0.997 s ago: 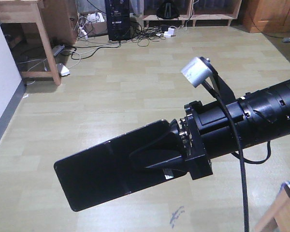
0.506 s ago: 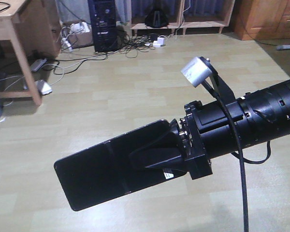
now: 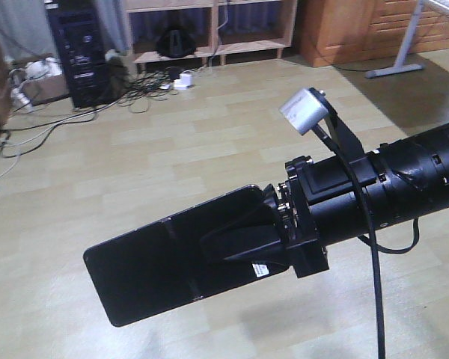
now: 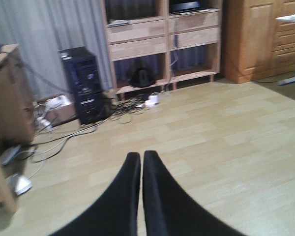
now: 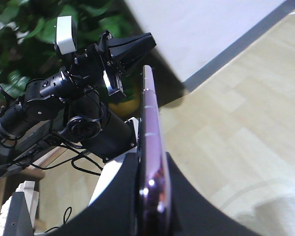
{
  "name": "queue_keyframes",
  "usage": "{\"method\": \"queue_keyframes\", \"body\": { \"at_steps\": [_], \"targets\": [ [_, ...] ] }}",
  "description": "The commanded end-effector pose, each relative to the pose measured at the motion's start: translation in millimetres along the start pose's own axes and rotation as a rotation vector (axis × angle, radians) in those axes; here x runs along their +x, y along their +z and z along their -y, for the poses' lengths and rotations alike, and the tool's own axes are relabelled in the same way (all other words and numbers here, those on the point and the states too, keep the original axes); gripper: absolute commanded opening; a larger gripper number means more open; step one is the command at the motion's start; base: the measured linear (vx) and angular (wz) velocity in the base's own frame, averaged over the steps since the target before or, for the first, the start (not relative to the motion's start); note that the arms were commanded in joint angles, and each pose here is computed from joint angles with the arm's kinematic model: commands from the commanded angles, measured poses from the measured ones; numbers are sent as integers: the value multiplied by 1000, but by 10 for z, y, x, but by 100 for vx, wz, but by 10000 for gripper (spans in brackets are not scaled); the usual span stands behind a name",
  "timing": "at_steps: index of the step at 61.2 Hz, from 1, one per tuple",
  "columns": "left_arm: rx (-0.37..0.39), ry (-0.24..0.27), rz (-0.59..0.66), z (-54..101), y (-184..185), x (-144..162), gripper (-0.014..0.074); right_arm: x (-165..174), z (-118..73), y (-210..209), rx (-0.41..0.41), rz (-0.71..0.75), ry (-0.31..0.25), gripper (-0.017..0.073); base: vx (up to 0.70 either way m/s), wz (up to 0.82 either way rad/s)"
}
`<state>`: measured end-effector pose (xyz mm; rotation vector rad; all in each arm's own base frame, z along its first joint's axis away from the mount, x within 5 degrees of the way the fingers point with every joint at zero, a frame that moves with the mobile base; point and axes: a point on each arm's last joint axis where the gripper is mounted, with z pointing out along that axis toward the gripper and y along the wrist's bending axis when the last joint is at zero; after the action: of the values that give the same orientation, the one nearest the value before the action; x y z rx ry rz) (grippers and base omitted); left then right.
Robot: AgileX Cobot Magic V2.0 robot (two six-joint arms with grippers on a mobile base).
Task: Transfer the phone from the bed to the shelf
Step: 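Hold the phone in the right gripper while the base turns away, then carry the phone in the right gripper toward the wooden shelf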
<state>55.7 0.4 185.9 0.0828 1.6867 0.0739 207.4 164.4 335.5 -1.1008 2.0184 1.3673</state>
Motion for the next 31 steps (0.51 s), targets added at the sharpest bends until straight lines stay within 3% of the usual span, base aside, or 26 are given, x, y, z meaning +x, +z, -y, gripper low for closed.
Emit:
{"method": "queue_keyframes", "body": {
  "at_steps": [1,31],
  "targets": [
    [-3,-8,103,-10,-27,-152,1,-99,-222,-81,-106,55,-27,-1,44,-37],
    [-3,-8,103,-10,-27,-152,1,-99,-222,-81,-106,55,-27,-1,45,-29]
  ]
}}
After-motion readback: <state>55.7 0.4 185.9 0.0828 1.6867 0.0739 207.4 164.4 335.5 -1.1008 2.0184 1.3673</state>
